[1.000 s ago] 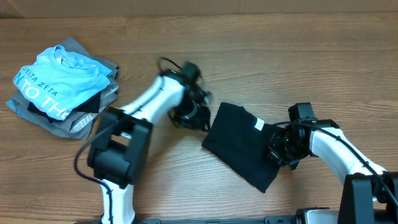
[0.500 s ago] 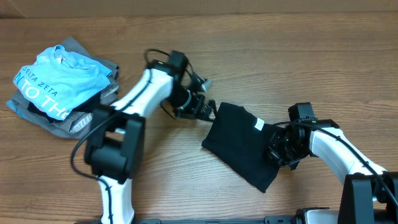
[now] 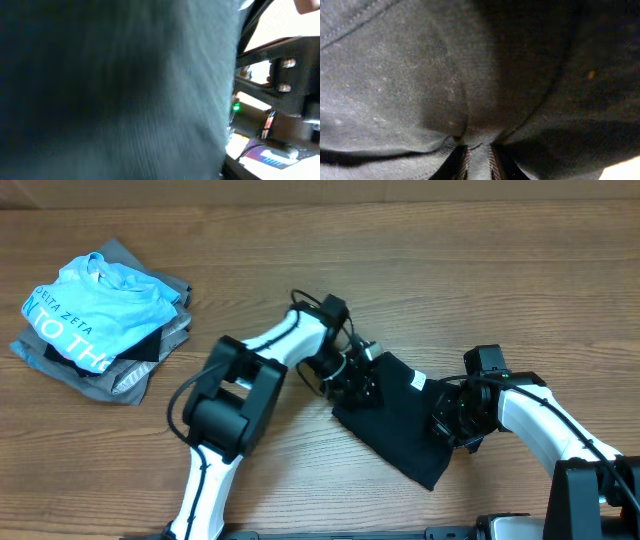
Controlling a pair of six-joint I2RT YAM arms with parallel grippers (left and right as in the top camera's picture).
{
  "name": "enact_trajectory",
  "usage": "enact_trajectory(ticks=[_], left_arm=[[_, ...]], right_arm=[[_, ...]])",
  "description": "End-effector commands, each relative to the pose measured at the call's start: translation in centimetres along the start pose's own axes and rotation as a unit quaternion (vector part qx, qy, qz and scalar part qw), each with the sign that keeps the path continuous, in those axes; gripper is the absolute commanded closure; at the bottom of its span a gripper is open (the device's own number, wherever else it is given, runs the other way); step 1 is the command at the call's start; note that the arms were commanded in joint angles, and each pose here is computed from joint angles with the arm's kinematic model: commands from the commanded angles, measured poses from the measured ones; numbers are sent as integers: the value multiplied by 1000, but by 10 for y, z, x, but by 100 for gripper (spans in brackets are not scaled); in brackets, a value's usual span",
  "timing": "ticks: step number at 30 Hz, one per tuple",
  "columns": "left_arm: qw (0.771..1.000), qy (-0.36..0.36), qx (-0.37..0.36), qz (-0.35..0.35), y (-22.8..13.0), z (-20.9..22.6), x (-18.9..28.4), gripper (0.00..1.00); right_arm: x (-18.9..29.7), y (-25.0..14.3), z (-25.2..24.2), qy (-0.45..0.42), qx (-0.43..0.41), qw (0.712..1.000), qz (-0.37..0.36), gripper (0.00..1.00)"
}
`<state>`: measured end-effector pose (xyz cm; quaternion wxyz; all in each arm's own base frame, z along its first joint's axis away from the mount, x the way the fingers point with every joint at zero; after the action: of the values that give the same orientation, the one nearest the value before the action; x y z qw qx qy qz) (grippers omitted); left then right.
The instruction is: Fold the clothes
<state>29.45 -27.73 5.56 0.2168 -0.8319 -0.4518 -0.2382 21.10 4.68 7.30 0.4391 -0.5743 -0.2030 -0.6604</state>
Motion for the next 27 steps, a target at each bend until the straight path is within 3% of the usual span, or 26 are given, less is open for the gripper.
enact_trajectory(ticks=[1, 3, 5, 9, 13, 14, 15, 19, 24, 25, 27], left_arm=[[997, 48, 34, 39, -10, 26, -32, 62], [998, 38, 34, 40, -10, 24, -32, 86], [998, 38, 41, 41, -11, 26, -29, 96], [998, 38, 41, 35, -10, 25, -13, 96], [997, 70, 32, 1, -5, 15, 39, 96], [996, 80, 24, -18, -3, 9, 59, 96], [992, 103, 12, -77, 1, -6, 116, 96], [978, 112, 4, -174, -2, -23, 200, 96], [947, 129, 20, -295, -27, -25, 305, 96], [928, 158, 44, -335, -43, -12, 343, 96], [906, 195, 75, -367, -59, 9, 374, 96]], right_arm=[[1, 2, 2, 0, 5, 1000, -5, 83], [1, 1, 2, -2, 4, 1000, -3, 84], [1, 0, 1, -5, 2, 1000, 1, 87], [7, -4, -1, -6, 9, 1000, 8, 91], [33, -11, 9, 20, 33, 999, 3, 93], [43, -13, 14, 33, 43, 999, -4, 93], [73, -21, 27, 77, 75, 994, -26, 92], [109, -35, 36, 115, 99, 986, -68, 91], [126, -47, 35, 134, 113, 980, -96, 91], [128, -49, 34, 137, 115, 979, -99, 91], [128, -50, 34, 136, 114, 979, -97, 91]])
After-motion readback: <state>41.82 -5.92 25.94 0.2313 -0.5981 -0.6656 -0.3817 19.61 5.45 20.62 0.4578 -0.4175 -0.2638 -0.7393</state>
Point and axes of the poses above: each gripper's point midway between its finger pads, its own x axis back along the fingers, its own z axis along the line the jaws close on, y = z × x, the point moved 7 cm from there along x, back along the fingers, and after that the axes turned 2 degrees about x, right-handed, at the moved point
